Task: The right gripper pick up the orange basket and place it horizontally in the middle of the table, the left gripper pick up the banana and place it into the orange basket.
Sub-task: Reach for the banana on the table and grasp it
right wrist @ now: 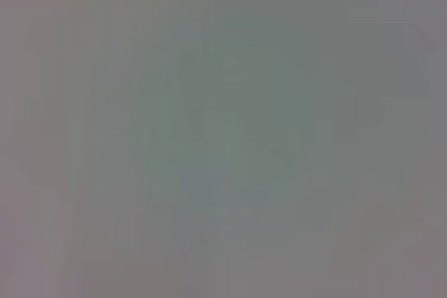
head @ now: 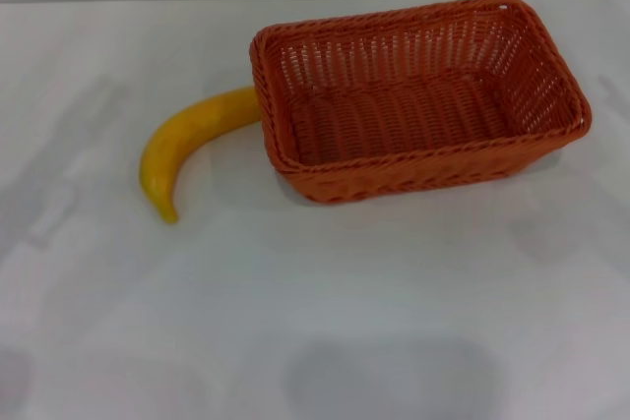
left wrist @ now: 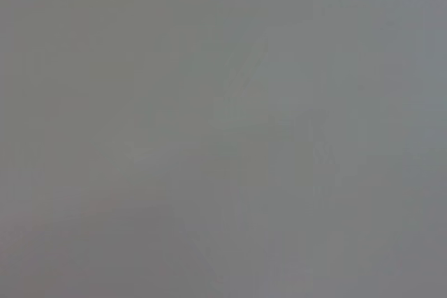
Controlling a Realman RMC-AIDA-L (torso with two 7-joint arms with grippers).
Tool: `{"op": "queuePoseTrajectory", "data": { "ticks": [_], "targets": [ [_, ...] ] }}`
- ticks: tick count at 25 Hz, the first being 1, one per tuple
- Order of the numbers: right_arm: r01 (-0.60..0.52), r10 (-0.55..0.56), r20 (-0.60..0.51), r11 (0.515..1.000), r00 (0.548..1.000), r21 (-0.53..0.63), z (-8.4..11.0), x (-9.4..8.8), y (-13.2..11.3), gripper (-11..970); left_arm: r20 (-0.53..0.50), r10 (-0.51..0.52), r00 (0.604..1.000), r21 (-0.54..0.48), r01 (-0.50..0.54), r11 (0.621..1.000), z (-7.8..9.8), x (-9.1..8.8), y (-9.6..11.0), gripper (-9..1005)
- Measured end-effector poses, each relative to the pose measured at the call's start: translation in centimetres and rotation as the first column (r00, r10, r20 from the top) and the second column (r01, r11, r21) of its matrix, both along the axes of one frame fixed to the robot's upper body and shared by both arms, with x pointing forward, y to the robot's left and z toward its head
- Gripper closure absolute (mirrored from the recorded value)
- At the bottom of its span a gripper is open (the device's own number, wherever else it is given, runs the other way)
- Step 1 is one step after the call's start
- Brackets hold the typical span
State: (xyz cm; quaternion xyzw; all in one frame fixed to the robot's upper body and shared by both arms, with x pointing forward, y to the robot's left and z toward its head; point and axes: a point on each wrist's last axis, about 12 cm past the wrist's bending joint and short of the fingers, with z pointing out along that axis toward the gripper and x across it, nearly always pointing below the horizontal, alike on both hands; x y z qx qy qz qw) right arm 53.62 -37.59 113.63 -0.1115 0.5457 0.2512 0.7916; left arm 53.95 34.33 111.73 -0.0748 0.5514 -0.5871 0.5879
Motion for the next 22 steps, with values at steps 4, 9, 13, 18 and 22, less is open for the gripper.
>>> {"op": "queuePoseTrajectory", "data": {
  "ticks": [4,9,13,18,22],
  "targets": [
    [0.012,-0.012,-0.024,1.0,1.0,-0.022,-0.2,0.5,0.1,118,0.017,-0.202,0.979,0.116,0.199,0.973,1.8,0.8,-0.9,146],
    [0.027,-0.028,-0.043,0.999,0.999,-0.032,-0.5,0.8,0.1,118,-0.029,-0.423,0.906,0.31,0.41,0.858,4.3,2.3,-2.3,146],
    [0.042,-0.044,-0.053,0.998,0.998,-0.039,-0.6,0.9,0.0,118,-0.132,-0.519,0.844,0.449,0.518,0.728,5.8,3.6,-3.1,145],
    [0.056,-0.059,-0.056,0.997,0.997,-0.058,-0.8,1.0,0.1,118,-0.302,-0.519,0.8,0.635,0.575,0.517,7.8,5.4,-3.7,145],
    [0.046,-0.051,-0.062,0.996,0.997,-0.073,-1.0,1.6,0.8,118,-0.418,-0.404,0.814,0.748,0.561,0.356,9.4,6.3,-3.4,145]
  ]
}}
